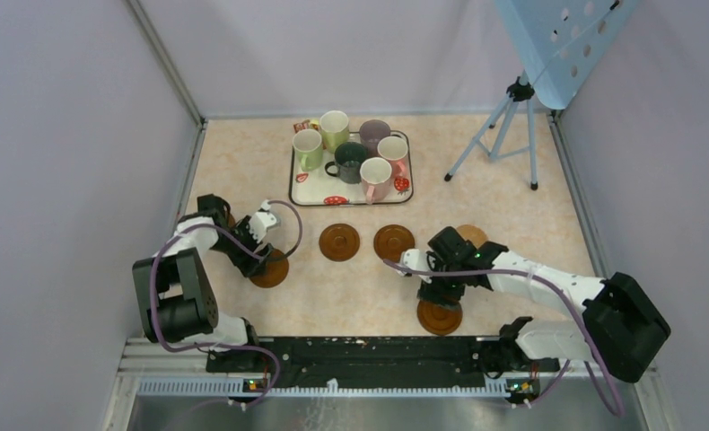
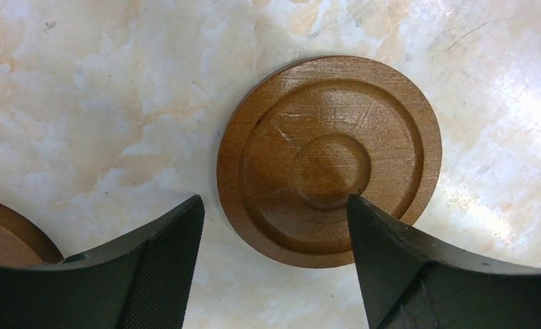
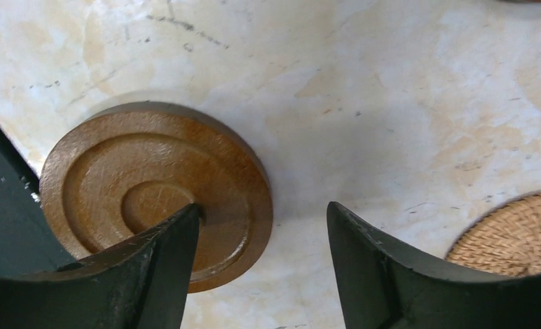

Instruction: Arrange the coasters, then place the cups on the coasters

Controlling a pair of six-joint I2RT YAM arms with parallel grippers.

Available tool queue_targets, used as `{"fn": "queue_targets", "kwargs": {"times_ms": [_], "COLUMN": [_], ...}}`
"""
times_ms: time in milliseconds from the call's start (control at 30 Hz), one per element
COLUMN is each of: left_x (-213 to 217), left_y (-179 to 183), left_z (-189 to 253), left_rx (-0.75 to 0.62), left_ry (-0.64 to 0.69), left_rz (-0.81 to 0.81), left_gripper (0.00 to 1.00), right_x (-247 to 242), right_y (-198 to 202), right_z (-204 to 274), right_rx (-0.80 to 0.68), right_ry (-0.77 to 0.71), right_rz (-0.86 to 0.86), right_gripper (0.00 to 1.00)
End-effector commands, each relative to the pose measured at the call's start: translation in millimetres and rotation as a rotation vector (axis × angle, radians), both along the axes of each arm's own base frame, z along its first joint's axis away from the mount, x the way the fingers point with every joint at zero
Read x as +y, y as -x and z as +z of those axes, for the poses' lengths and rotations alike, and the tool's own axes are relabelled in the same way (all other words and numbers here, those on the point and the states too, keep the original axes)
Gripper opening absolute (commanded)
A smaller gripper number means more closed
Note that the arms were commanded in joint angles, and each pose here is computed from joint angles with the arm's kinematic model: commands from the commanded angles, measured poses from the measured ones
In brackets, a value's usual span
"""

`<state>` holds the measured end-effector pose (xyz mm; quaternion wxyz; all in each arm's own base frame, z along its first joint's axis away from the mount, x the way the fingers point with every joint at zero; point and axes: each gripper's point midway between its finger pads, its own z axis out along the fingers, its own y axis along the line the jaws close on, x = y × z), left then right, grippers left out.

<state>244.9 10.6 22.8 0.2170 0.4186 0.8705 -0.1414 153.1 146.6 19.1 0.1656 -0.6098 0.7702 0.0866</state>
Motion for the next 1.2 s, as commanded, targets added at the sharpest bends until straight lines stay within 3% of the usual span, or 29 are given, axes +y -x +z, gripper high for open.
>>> {"fn": "queue_targets", "kwargs": {"times_ms": [0,200,300,833,1167], "left_x": [-2.4,-12.6,-20.9,-41.3,-60.1], "left_y": [-2.8,-21.5,-27.0,-58.1,-64.6], "left_z": [-1.8,6.2,5.2,-2.5,-3.6], "left_rx": [-0.024,-0.031,-0.017,-0.029,-0.040], "left_ry": [0.016,0.090,0.112,0.108,0.115], "left_rz": [-0.018,0.040,0.040,0.090,0.063], "left_gripper": [0.78,0.52,0.45,0.40,0.39], "right_x": [1.3,-12.6,-17.9,-50.5,-95.4], "right_y": [-28.9,-60.2,-77.0,-152.9,-137.3], "right_z": [-0.1,-0.5,-1.6,-1.2,-11.6], "right_rx": [-0.115,-0.132,-0.123,-0.152,-0.078], "right_ry": [0.033,0.050,0.049,0.072,0.132], "right_rz": [-0.075,-0.222,-0.280,-0.457,-0.536], "right_gripper": [0.65,0.52,0.48,0.46,0.44]}}
